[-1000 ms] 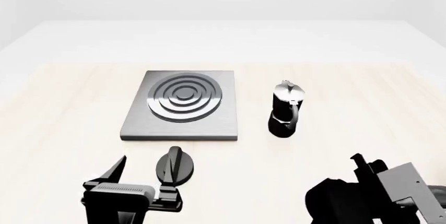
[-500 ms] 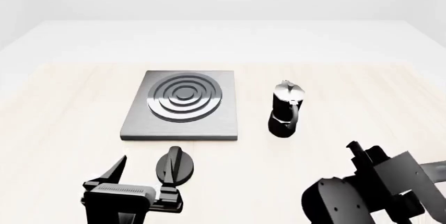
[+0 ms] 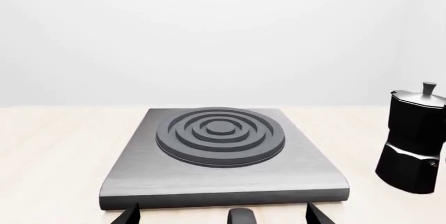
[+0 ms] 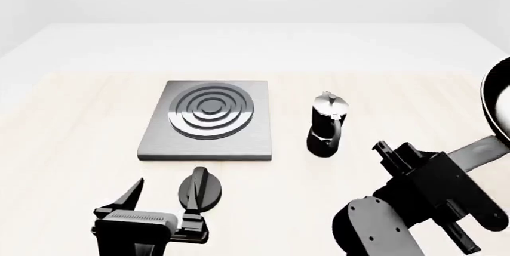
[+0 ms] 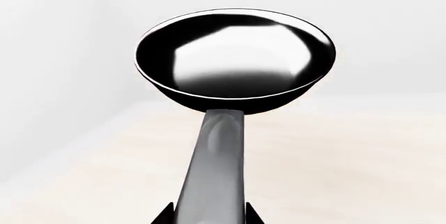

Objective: Put the frying pan on the stove.

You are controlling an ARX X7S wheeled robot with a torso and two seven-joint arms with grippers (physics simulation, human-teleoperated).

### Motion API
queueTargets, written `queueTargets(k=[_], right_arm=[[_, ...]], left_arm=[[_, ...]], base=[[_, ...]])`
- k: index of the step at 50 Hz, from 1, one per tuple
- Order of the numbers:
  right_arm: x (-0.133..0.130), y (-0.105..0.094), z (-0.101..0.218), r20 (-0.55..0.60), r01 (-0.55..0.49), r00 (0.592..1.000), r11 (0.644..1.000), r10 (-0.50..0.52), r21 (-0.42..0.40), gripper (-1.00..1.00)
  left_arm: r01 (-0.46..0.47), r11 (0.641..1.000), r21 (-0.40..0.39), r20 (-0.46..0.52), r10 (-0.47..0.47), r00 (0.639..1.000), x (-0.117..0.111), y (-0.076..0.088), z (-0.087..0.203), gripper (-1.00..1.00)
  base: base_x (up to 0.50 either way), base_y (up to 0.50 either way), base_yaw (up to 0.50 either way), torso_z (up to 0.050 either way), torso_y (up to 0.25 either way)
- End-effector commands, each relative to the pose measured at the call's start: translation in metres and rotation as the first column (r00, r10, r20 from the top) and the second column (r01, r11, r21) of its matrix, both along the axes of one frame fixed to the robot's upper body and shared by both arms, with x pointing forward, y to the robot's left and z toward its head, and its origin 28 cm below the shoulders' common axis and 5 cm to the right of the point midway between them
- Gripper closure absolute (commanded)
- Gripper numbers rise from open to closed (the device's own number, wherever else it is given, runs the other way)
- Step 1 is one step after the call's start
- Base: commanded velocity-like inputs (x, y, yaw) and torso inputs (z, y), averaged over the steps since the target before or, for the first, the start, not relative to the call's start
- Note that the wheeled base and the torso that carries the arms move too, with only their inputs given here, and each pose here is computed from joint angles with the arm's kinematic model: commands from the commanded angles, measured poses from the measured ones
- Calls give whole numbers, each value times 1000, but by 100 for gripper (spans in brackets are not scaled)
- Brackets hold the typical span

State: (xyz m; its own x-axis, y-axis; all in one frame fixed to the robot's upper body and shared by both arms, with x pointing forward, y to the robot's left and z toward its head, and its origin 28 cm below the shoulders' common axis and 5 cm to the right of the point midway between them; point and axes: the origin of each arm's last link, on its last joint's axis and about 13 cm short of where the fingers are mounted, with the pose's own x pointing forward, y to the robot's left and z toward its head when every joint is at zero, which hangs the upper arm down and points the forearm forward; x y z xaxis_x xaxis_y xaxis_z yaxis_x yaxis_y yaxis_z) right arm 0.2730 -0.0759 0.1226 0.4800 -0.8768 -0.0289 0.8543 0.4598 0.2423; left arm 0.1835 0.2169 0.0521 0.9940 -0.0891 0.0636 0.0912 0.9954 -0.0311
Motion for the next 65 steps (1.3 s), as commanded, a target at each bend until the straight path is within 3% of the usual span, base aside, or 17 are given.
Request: queueTargets(k=[1,13,26,41,60,65], right_arm=[[0,8,16,71,-110,991,992,114,-57,100],[2,21,20,77,-228,968,964,239,-135,100],[6,36,21,60,-346,931,924,359,-165,100],[7,53,24,42,-492,857,839,514,-234,100],[9,71,33,68,-711,664,658,744,-249,100],[6,73,36,77,-765,592,590,802,-258,100]], left_arm=[[-2,1000,1,1,2,1000,0,0,1,-100],[0,1000,4,-1,0,1000,0,-1,0,-100],[-8,1000,3,-1,8,1000,1,1,-2,-100],[-14,1000,5,1,14,1000,-2,1,-2,-100],[-8,1000,13,3,8,1000,-1,1,0,-100],[-10,1000,12,7,10,1000,0,1,1,-100]], base=[[0,0,0,0,0],[0,0,0,0,2],[0,0,0,0,2],[0,0,0,1,2],[0,0,0,1,2],[0,0,0,0,2]])
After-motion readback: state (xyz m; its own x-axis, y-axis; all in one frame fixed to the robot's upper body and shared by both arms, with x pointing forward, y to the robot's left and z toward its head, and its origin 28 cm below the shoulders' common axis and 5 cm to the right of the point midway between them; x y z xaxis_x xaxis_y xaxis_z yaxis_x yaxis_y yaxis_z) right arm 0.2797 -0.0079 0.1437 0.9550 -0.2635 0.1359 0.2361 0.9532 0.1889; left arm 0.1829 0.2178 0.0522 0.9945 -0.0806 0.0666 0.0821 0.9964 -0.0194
